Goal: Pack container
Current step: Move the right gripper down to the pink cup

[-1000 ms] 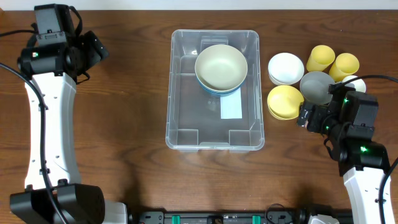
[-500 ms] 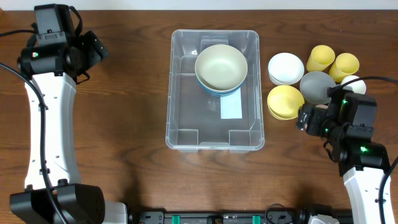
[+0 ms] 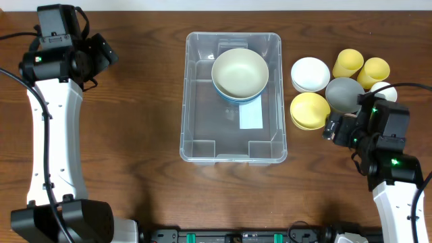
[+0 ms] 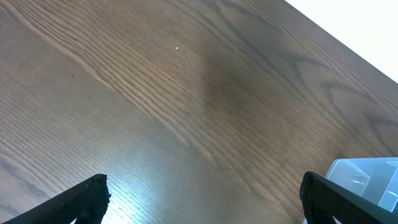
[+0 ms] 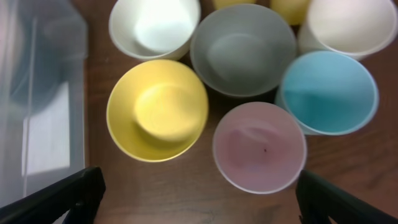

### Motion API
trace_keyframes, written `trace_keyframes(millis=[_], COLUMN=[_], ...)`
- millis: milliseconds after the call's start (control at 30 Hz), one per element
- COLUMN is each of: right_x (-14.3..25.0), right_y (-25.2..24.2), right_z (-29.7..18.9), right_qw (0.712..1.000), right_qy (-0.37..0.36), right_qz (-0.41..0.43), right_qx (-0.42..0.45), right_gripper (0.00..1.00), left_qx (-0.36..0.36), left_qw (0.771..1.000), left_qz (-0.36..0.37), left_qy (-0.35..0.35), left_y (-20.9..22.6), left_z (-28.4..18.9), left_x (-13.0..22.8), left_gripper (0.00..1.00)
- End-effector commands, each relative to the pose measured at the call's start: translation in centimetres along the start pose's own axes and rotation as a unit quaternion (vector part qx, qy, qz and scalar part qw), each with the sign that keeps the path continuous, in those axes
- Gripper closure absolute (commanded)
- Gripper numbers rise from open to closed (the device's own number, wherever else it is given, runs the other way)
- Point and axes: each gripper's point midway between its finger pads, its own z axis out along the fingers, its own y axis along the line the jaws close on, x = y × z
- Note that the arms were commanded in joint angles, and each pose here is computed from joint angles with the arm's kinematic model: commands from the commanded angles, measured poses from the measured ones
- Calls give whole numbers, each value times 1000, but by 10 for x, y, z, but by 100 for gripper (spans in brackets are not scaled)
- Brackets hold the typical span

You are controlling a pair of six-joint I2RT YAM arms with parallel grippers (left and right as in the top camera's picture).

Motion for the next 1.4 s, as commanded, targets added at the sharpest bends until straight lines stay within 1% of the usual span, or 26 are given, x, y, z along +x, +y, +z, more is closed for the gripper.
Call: trace_keyframes(millis=[0, 100, 167, 267, 333, 500, 600, 633, 800, 900, 1033, 1133, 1233, 1367], right_x=[-10, -12, -12, -11, -8, 9, 18, 20, 21, 21, 26, 29, 32, 38], right_y=[-18, -27, -37, -58, -68, -84, -89, -89, -87, -88, -87, -84, -84, -84], right_z=[-5, -6, -6, -3, 2, 24, 34, 36, 39, 42, 48, 54, 56, 59], right_qw=[995, 991, 987, 980, 975, 962, 957, 956, 956, 957, 958, 960, 960, 960], right_qy=[-17, -7, 8, 42, 66, 124, 148, 153, 158, 154, 151, 148, 150, 151], right_qz=[91, 125, 140, 153, 164, 195, 197, 197, 199, 198, 199, 202, 201, 200], right_qx=[34, 49, 73, 122, 137, 145, 151, 151, 147, 146, 139, 127, 126, 126], right_gripper=[6, 11, 13, 10, 8, 6, 7, 8, 20, 21, 32, 34, 40, 43], left_qx=[-9, -9, -9, -9, -9, -9, -9, -9, -9, -9, -9, -9, -9, -9], left_qw=[1000, 1000, 1000, 1000, 1000, 1000, 1000, 1000, 1000, 1000, 1000, 1000, 1000, 1000], left_qz=[0, 0, 0, 0, 0, 0, 0, 0, 0, 0, 0, 0, 0, 0], left_qy=[-2, -2, -2, -2, -2, -2, -2, -2, -2, -2, -2, -2, -2, -2], left_y=[3, 3, 3, 3, 3, 3, 3, 3, 3, 3, 3, 3, 3, 3], left_z=[2, 2, 2, 2, 2, 2, 2, 2, 2, 2, 2, 2, 2, 2], left_x=[-3, -3, -3, -3, -3, -3, -3, -3, -3, -3, -3, -3, -3, -3], left_gripper=[2, 2, 2, 2, 2, 2, 2, 2, 2, 2, 2, 2, 2, 2])
